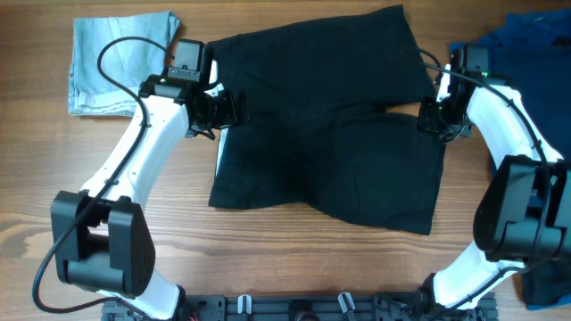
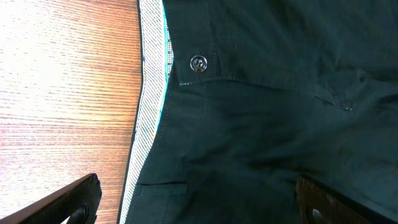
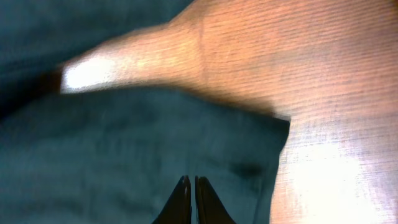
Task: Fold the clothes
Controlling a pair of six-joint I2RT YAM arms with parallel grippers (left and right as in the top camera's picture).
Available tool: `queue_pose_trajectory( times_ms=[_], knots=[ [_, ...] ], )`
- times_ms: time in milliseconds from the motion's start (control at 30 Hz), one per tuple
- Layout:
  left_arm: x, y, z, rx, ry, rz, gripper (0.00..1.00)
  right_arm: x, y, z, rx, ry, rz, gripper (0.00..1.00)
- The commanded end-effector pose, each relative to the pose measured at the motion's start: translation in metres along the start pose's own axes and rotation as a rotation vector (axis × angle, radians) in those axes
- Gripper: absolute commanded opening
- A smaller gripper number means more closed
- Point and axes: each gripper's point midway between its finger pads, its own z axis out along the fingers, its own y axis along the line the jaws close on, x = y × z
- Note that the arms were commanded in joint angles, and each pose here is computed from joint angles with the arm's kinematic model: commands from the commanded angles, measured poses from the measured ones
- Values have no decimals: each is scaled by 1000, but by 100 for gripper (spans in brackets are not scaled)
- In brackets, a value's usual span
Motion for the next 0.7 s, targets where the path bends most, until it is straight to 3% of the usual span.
queue_pose_trajectory(
  times_ms=[0, 300, 533, 667],
  knots=[
    [4, 0, 5, 1, 20, 3, 100, 3, -4, 20, 15, 6, 45, 4],
    [4, 0, 5, 1, 20, 3, 100, 15, -5, 82, 24, 89, 61, 4],
    [4, 0, 5, 1, 20, 3, 100, -38, -1, 88, 1, -106, 62, 4],
    [4, 0, 5, 1, 20, 3, 100, -52, 1, 75, -2, -127, 58, 4]
  ],
)
